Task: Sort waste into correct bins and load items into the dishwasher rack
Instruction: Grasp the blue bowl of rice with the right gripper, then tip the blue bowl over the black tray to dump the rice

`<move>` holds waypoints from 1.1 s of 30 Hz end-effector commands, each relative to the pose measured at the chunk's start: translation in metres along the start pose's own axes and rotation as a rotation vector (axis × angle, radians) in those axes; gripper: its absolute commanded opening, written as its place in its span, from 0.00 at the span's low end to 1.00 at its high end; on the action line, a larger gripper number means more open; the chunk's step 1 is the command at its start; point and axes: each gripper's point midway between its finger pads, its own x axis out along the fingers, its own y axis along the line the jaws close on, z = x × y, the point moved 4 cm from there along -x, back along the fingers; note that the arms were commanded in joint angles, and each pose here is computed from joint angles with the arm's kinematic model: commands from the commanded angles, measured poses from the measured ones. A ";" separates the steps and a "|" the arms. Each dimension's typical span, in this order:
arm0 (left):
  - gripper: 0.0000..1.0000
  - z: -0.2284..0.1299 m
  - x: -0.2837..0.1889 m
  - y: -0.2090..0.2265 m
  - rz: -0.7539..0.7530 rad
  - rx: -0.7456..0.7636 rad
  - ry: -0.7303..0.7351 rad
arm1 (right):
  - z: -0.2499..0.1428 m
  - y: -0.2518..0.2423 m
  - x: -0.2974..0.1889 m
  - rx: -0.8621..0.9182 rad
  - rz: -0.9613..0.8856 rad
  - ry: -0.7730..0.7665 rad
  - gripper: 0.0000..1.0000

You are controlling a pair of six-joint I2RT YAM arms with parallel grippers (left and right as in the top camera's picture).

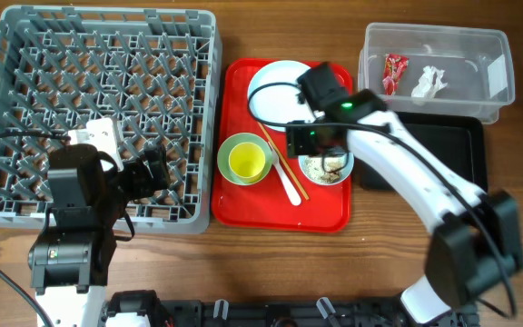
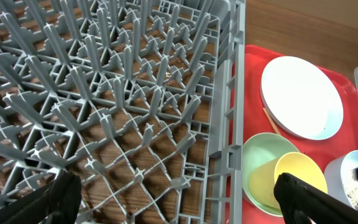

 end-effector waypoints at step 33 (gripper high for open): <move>1.00 0.006 -0.004 -0.003 -0.018 -0.004 -0.020 | 0.036 -0.073 -0.064 0.084 0.398 -0.030 0.04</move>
